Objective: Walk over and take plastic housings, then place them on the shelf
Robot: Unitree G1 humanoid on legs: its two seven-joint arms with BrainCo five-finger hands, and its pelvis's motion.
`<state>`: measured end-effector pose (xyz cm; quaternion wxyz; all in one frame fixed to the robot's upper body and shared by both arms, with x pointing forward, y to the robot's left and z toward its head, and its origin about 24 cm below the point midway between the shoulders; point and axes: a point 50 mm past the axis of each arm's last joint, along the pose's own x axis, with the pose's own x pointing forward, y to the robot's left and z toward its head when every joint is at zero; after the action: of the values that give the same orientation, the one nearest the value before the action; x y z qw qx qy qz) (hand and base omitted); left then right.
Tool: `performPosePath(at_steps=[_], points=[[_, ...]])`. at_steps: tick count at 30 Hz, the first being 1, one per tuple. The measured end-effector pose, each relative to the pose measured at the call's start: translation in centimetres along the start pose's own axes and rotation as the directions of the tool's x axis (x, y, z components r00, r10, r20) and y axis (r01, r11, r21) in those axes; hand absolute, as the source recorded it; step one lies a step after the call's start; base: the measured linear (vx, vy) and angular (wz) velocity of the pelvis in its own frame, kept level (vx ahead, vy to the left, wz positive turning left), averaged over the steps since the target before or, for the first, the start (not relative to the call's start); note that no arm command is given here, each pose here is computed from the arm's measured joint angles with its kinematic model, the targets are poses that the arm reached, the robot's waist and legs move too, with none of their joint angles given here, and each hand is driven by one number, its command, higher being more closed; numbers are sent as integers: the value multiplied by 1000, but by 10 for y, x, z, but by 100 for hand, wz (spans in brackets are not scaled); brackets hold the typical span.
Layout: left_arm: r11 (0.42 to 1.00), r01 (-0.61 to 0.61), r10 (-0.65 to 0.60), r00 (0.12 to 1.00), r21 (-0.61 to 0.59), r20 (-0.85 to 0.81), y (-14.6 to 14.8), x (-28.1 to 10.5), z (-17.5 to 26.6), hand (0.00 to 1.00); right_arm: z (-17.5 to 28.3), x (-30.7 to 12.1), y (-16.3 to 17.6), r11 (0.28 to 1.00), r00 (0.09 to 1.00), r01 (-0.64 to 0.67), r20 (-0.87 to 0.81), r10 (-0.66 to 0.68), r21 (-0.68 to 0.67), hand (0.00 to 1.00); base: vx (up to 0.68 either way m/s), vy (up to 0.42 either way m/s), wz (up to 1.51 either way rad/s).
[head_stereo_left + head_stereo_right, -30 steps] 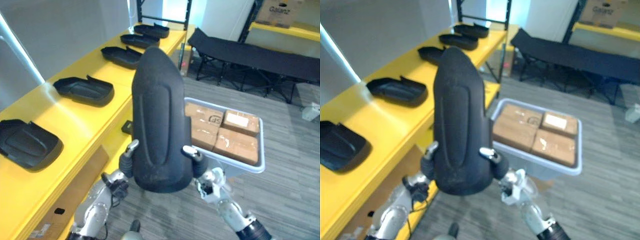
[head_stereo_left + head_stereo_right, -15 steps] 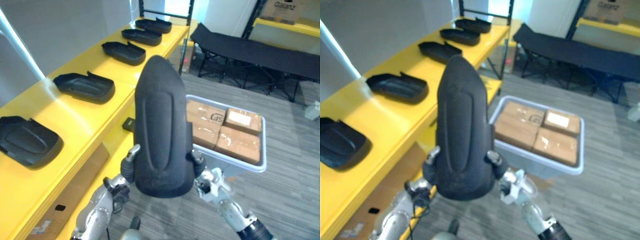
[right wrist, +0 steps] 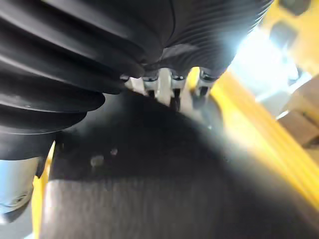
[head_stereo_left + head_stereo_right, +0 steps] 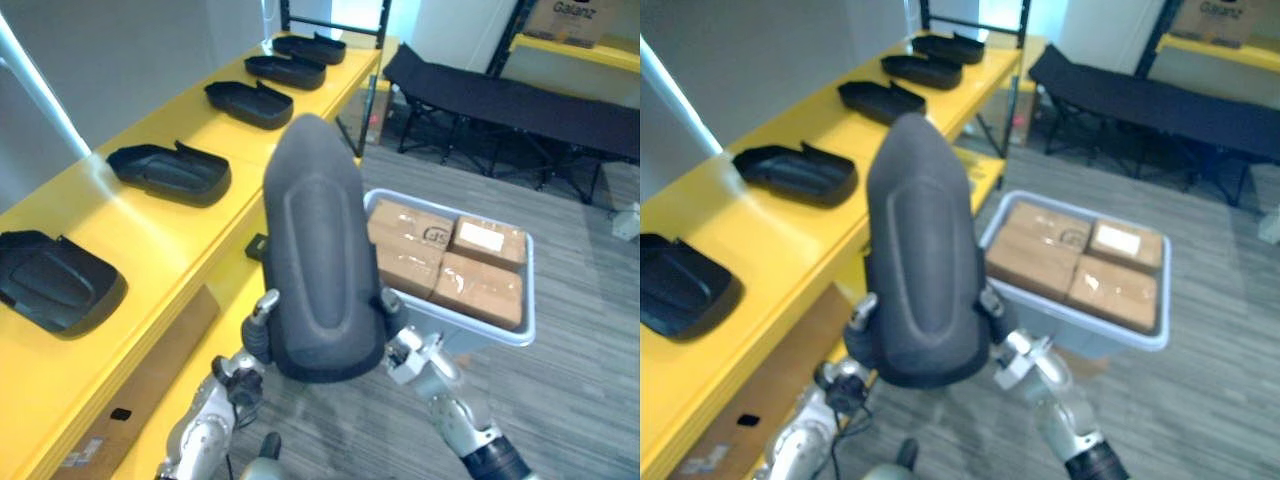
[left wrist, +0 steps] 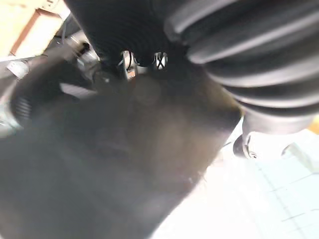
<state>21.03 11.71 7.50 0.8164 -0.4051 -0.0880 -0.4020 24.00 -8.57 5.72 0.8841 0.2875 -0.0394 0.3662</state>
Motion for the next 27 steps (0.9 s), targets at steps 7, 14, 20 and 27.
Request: performPosePath(at_steps=[7, 14, 20, 27], points=[[999, 26, -27, 998, 23, 48, -6, 5, 6, 100, -8, -3, -6, 998, 998, 56, 1, -56, 17, 0, 0, 0, 0], [999, 1, -3, 997, 34, 82, -5, 5, 12, 100, -13, -2, -8, 996, 997, 81, 3, -82, 38, 100, 0, 0, 0], [998, 12, -17, 995, 55, 99, -9, 7, 17, 100, -8, -5, -14, 993, 993, 108, 38, -109, 37, 100, 0, 0, 0], [999, 9, -14, 994, 50, 111, -9, 6, 18, 100, -5, -5, -11, 998, 997, 57, 57, -58, 25, 100, 0, 0, 0]])
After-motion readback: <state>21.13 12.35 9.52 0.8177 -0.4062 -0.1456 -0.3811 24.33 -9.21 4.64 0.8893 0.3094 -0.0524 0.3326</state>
